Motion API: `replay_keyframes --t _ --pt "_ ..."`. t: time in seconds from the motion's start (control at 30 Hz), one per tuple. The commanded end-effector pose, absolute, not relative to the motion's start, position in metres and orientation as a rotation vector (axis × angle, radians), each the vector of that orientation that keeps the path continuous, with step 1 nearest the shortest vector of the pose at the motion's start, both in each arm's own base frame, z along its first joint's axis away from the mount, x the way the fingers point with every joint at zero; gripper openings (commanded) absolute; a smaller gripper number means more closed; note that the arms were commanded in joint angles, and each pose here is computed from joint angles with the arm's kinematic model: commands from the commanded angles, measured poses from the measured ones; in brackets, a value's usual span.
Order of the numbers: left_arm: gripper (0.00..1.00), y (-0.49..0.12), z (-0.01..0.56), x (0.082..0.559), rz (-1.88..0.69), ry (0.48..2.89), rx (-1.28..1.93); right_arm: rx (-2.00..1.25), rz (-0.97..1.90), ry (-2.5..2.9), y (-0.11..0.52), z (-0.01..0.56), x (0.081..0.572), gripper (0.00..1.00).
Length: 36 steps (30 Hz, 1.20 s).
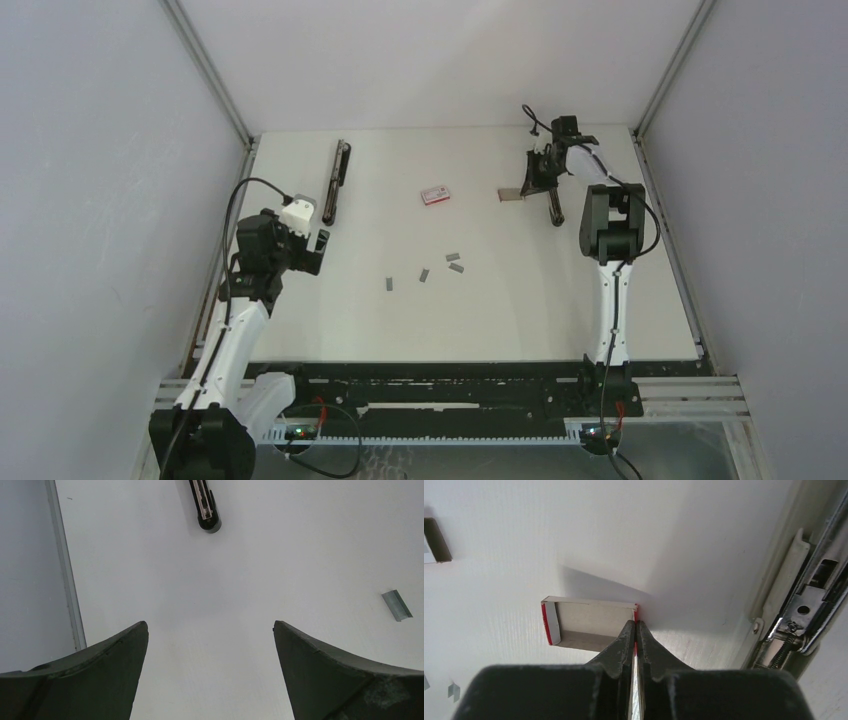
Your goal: Unload the staples from the stapler
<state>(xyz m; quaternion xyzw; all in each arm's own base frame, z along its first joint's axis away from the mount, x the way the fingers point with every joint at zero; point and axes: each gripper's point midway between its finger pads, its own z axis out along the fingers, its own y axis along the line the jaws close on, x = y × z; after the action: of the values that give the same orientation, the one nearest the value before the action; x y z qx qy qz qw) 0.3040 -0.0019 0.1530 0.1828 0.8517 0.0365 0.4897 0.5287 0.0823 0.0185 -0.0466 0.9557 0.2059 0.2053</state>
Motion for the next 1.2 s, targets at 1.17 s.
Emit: replay_keyframes --t 1.17 --pt "1.0 0.0 0.159 0.308 0.103 2.033 0.445 -0.114 0.31 2.675 0.101 0.041 0.442 0.19"
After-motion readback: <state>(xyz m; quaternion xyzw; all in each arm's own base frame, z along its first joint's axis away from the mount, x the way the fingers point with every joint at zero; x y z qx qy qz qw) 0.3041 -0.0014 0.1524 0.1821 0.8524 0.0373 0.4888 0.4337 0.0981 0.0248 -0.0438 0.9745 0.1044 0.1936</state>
